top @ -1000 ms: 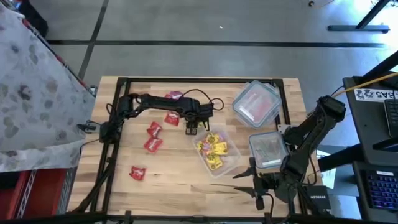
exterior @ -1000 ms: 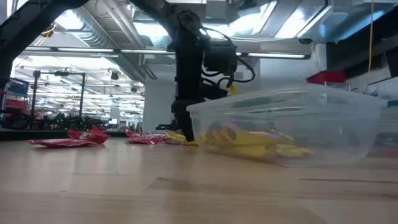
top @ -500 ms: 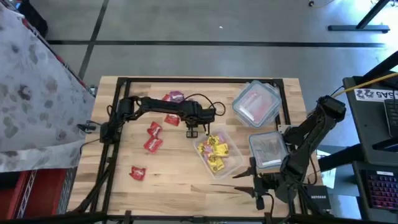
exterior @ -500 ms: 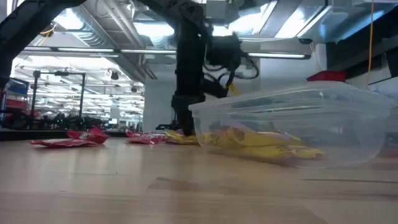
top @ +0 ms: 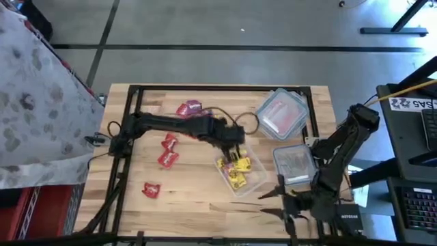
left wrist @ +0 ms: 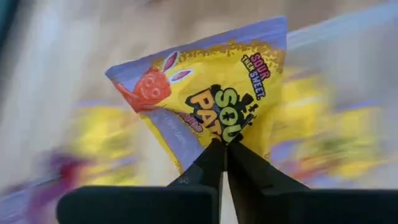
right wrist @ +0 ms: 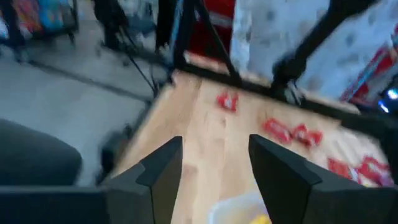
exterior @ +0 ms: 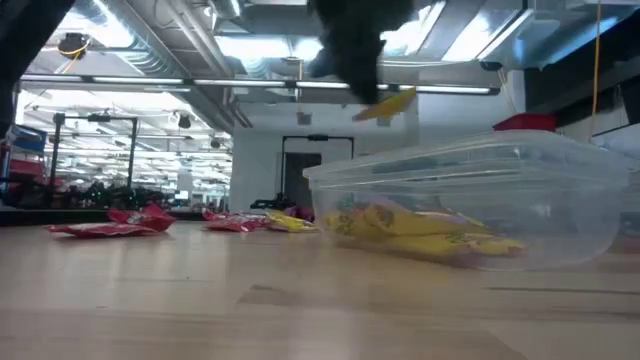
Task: Sort candy
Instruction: Put the yellow candy into the rectangular transparent food container
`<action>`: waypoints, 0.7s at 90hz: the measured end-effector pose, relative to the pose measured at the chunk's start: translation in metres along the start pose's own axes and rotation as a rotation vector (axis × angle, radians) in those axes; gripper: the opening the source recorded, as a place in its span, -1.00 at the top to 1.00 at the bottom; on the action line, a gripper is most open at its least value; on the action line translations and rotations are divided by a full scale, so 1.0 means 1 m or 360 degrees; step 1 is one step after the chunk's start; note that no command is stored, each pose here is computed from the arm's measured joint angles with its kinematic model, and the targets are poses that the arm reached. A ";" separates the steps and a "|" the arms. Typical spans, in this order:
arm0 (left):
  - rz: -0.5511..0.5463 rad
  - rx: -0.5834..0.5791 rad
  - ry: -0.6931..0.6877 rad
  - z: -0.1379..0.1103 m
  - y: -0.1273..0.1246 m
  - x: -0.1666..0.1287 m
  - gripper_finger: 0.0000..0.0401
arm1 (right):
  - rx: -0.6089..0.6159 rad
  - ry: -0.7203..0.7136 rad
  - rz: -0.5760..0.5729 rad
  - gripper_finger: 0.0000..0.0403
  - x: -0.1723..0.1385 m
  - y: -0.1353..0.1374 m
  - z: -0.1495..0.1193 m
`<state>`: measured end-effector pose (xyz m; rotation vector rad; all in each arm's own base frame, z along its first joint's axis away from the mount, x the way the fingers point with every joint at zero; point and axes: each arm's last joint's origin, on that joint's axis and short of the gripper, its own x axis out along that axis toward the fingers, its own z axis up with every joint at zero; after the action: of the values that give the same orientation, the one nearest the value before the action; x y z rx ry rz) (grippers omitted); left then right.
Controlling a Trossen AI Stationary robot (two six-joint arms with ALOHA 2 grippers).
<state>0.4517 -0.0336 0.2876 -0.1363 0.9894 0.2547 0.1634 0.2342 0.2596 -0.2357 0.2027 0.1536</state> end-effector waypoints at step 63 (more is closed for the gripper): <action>-0.0103 -0.0381 0.0183 -0.015 -0.010 0.079 0.86 | -0.0041 -0.0098 -0.0159 0.15 -0.032 0.001 0.012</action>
<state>0.4840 -0.0346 0.2129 -0.4043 1.0646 0.3078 0.1344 0.2344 0.2772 -0.2656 0.1275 0.0641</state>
